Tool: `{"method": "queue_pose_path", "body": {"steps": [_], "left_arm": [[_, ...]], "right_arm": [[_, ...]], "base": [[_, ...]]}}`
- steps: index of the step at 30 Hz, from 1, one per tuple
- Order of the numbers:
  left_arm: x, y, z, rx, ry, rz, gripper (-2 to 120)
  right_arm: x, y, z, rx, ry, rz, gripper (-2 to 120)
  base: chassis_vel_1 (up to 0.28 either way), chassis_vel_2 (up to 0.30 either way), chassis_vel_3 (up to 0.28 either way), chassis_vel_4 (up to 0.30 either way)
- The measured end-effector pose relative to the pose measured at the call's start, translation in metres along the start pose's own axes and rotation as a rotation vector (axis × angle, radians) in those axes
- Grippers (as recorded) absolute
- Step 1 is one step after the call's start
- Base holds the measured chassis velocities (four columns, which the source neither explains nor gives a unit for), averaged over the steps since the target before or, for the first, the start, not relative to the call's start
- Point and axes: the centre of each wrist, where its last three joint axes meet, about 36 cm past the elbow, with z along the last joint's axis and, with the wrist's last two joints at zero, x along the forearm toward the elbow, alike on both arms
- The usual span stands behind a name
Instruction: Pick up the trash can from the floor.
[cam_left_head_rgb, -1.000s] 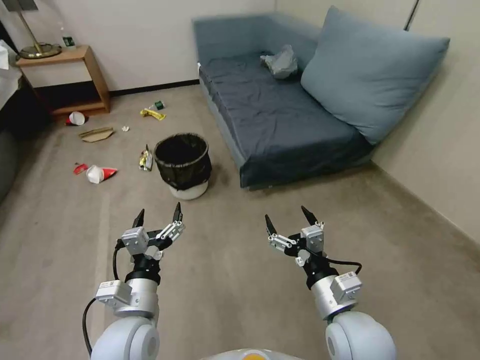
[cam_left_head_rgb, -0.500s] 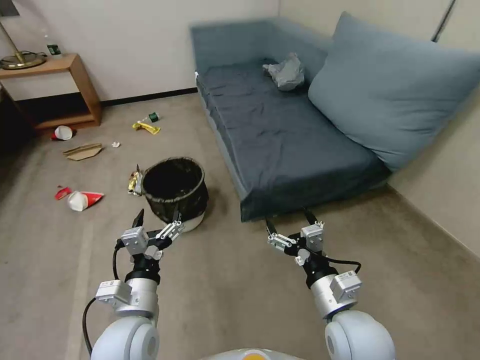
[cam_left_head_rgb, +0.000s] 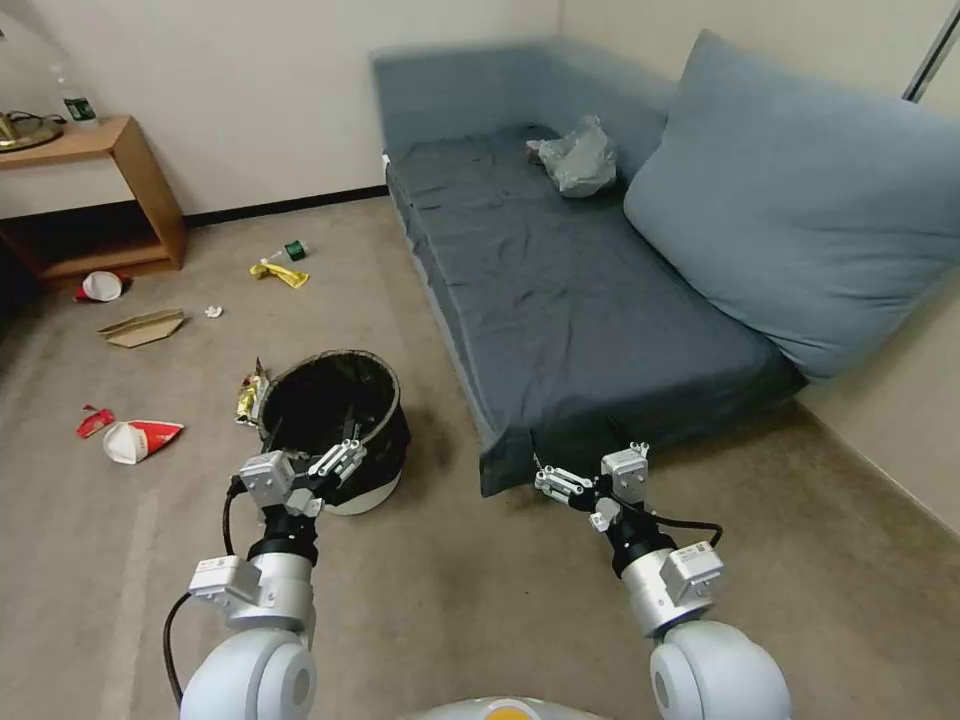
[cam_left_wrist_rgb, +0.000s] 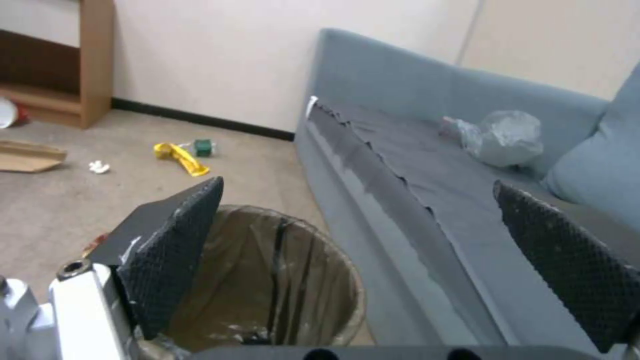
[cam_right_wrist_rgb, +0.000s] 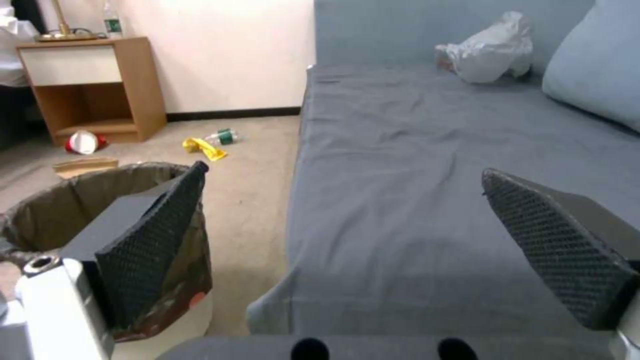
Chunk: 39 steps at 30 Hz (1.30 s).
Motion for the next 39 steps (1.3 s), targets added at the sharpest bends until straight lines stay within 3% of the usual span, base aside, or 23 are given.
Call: {"method": "queue_pose_path", "body": {"steps": [5,10,13,20,25,28,39], "left_arm": [[-0.019,0.009,-0.007,0.04,0.017,-0.034,100],[-0.062,0.023,-0.021,0.063,0.066,-0.068,100],[-0.076,0.024,-0.026,0.055,0.077,-0.074,100],[-0.112,0.02,-0.028,0.07,0.146,-0.163,100],[-0.131,0.027,-0.009,0.053,0.197,-0.293,100],[-0.138,0.03,0.0,0.048,0.221,-0.327,100],[-0.154,0.033,0.035,0.047,0.314,-0.375,100]], "right_arm": [[0.0,0.0,0.0,0.0,-0.002,-0.001,100],[0.001,0.0,0.0,0.001,-0.005,-0.005,100],[0.002,-0.001,-0.001,0.001,-0.017,-0.009,100],[0.003,-0.002,-0.003,0.001,-0.025,-0.011,100],[0.002,-0.005,-0.004,-0.004,-0.033,-0.004,100],[0.002,-0.007,-0.005,-0.005,-0.038,0.0,100],[0.003,-0.009,-0.005,-0.005,-0.041,0.006,100]], "base": [[0.0,0.0,0.0,0.0],[0.0,0.0,0.0,0.0],[0.0,0.0,0.0,0.0],[0.0,0.0,0.0,0.0],[0.0,0.0,0.0,0.0],[0.0,0.0,0.0,0.0],[0.0,0.0,0.0,0.0]]}}
